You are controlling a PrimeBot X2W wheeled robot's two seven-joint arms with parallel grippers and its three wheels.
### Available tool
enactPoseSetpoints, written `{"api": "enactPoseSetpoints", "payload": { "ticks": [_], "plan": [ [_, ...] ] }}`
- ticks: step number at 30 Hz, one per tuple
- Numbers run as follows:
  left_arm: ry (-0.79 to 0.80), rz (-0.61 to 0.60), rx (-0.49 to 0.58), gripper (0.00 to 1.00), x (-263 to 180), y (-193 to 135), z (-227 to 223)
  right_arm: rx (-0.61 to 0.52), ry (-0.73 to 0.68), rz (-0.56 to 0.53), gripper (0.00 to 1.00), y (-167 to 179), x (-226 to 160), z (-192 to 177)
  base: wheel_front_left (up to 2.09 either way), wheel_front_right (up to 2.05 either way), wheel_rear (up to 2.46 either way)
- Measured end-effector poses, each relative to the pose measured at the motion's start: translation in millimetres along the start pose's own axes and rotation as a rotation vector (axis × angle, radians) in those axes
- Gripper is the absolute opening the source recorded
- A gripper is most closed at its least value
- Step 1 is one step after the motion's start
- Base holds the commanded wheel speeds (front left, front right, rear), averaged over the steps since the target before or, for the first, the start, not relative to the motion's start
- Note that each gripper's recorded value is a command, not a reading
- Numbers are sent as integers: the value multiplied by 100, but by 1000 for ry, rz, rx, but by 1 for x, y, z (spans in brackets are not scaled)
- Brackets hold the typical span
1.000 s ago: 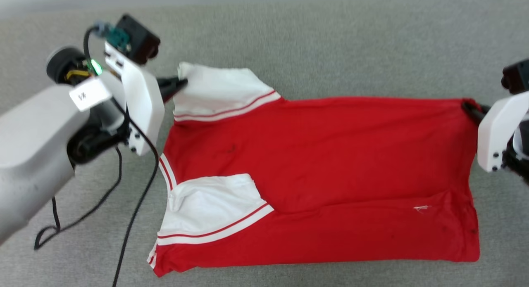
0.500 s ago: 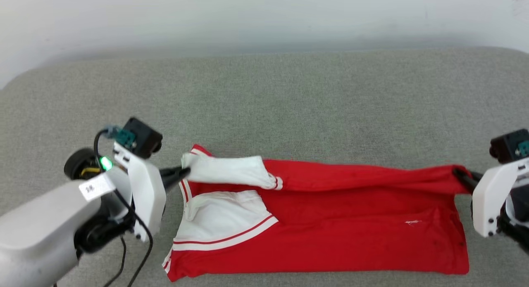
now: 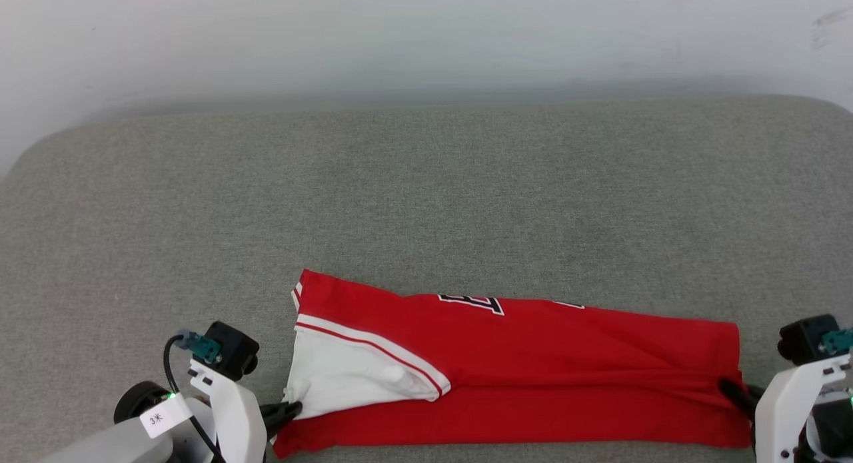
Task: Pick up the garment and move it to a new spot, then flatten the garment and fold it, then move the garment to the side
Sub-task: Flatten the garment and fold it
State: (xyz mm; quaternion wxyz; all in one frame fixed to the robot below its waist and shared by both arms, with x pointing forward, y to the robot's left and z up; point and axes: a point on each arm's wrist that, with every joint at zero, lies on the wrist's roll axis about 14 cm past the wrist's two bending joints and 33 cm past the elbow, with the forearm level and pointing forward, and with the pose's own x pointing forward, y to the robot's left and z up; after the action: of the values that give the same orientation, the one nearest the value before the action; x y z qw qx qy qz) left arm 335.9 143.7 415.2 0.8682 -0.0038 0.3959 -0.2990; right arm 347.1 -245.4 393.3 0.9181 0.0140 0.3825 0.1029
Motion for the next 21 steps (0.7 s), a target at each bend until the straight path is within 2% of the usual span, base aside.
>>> {"api": "enactPoseSetpoints", "payload": {
  "ticks": [4, 5, 6, 7, 11, 16, 17, 18, 21],
  "plan": [
    [28, 10, -17, 0, 7, 5, -13, 18, 55, 0, 0, 2, 4, -21, 0, 0, 0],
    [26, 17, -10, 0, 7, 7, -13, 18, 55, 1, 9, 2, 4, -22, 0, 0, 0],
    [23, 25, -7, 37, 8, 8, -13, 19, 51, 2, 44, 3, 4, -22, 0, 0, 0],
    [10, 23, -9, 100, 8, 7, -12, 21, 41, 3, 100, 3, 3, -20, 0, 0, 0],
    [-106, 62, 17, 100, 3, 11, 9, 28, -45, 7, 100, 3, -5, -2, 0, 0, 0],
    [-339, 145, 60, 100, -15, 13, 48, 34, -168, 25, 100, 1, -24, 35, 0, 0, 0],
    [-339, 145, 60, 100, -15, 13, 48, 34, -168, 25, 100, 1, -24, 35, 0, 0, 0],
    [-438, 188, 72, 100, -24, 15, 62, 40, -201, 35, 100, -1, -33, 48, 0, 0, 0],
    [-511, 244, 87, 100, -33, 20, 73, 40, -212, 33, 100, -5, -41, 55, 0, 0, 0]
  ]
}}
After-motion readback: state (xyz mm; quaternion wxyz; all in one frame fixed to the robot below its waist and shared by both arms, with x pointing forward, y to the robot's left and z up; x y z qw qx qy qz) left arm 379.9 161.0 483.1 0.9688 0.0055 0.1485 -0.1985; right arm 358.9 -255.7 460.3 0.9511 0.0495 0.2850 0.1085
